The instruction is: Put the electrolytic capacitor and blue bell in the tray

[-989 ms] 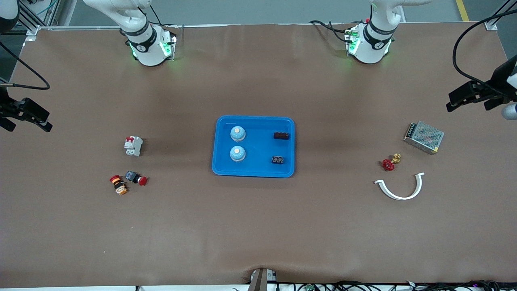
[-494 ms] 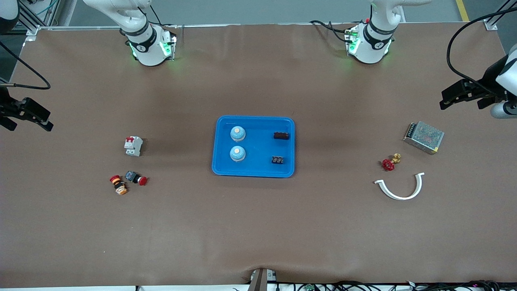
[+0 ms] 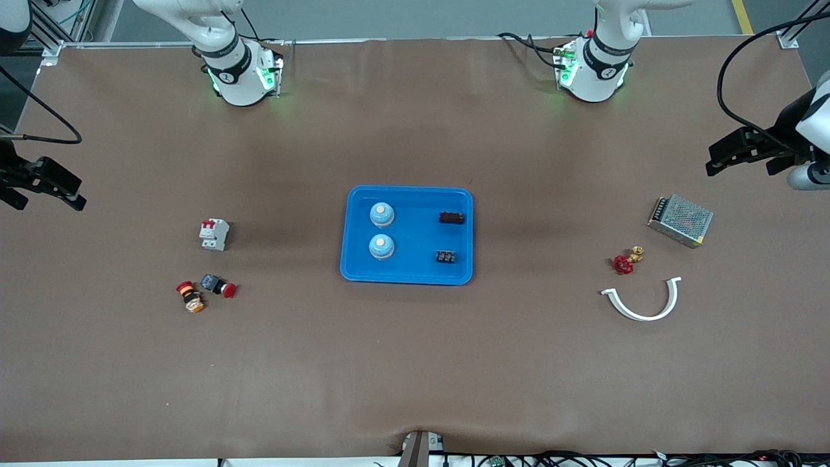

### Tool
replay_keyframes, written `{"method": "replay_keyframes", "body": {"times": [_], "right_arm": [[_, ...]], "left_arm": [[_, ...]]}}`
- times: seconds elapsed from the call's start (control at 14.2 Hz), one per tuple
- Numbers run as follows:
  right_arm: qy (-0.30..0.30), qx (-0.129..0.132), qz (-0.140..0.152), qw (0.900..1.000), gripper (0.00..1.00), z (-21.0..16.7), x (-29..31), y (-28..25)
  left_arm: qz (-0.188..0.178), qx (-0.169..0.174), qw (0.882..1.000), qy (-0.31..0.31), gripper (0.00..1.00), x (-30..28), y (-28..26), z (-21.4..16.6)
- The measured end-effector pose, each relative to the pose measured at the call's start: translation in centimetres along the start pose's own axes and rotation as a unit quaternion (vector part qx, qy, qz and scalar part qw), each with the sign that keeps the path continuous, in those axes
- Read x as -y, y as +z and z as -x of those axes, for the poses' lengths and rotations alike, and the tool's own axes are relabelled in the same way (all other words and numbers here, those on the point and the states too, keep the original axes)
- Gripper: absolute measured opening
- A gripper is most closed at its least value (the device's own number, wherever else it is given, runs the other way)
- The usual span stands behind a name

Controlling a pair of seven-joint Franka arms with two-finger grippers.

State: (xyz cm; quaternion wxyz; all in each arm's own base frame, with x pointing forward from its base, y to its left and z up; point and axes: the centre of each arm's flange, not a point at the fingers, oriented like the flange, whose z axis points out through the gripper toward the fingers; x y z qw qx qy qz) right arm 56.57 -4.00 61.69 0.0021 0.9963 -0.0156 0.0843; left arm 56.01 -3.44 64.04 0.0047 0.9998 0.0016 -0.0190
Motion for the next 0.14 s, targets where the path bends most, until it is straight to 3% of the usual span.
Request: {"method": "replay_keyframes", "body": {"times": [0.14], "right_arm": [[0.000, 0.000, 0.000, 1.000, 1.00, 0.00, 0.00, 0.00]], "left_arm": [[0.000, 0.000, 1.000, 0.000, 1.00, 0.00, 0.00, 0.00]]}}
